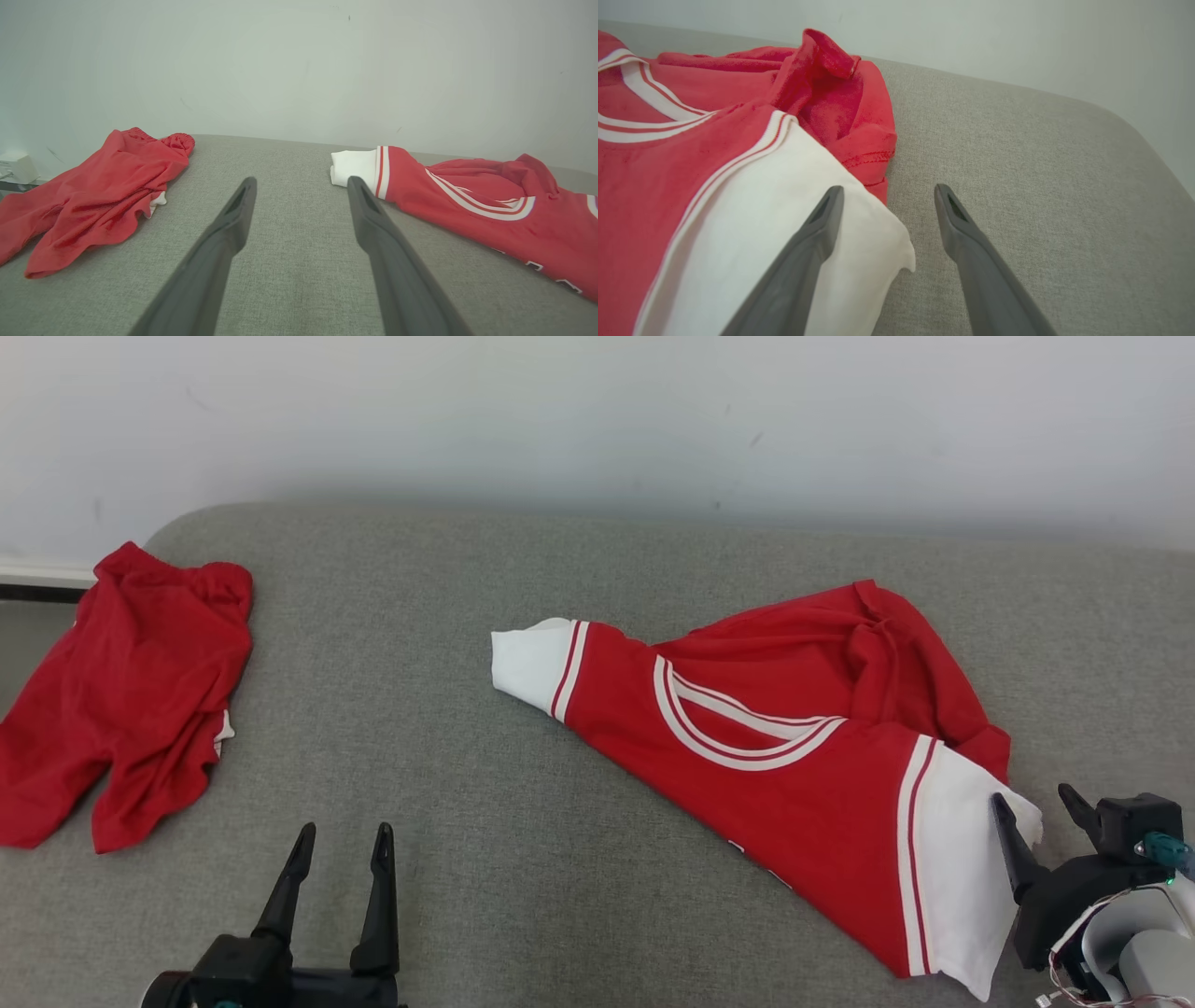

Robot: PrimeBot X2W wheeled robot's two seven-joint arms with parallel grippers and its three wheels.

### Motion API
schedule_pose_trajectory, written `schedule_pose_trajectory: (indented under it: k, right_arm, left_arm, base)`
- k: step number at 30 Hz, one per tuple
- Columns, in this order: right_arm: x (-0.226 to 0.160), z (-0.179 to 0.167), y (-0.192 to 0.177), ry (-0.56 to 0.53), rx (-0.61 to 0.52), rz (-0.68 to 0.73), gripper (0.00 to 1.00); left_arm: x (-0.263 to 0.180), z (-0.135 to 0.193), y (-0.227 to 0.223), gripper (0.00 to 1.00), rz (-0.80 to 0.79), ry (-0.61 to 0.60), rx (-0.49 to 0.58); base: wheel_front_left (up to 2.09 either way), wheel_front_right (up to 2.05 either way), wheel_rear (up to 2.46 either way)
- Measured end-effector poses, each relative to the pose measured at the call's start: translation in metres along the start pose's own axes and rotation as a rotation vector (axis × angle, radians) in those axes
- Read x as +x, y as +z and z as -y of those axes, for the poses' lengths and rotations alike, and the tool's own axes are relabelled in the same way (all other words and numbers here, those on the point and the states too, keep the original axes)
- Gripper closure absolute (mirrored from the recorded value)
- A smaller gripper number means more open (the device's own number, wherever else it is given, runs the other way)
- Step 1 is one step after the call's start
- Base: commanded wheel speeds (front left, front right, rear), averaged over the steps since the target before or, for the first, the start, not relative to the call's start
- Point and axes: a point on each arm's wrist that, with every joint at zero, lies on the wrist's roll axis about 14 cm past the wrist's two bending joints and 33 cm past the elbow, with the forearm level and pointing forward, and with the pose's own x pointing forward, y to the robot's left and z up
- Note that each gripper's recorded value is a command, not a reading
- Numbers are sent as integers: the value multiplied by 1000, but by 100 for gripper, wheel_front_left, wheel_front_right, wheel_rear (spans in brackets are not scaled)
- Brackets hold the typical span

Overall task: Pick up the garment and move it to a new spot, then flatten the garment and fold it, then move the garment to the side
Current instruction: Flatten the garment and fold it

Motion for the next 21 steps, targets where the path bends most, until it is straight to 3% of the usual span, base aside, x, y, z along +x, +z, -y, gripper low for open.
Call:
schedule_pose_trajectory:
  k: [6, 7, 8, 9, 21]
  right_arm:
    - [11, -1, -39, -1, 39, -163, 0]
    - [10, -2, -45, -1, 44, -182, 54]
    - [10, -3, -48, 0, 48, -188, 84]
    - [11, -4, -48, 1, 53, -184, 100]
    - [-2, -3, -27, -13, 100, -48, 100]
  left_arm:
    - [3, -7, -4, 0, -13, 23, 1]
    - [2, -9, -4, 0, -15, 29, 0]
    - [1, -11, -5, 0, -16, 35, 0]
    - [1, -13, -5, 0, -17, 40, -1]
    - [-2, -11, 0, 0, 0, 37, -7]
  base:
    - [0, 0, 0]
    - [0, 0, 0]
    - [0, 0, 0]
    - [0, 0, 0]
    - [0, 0, 0]
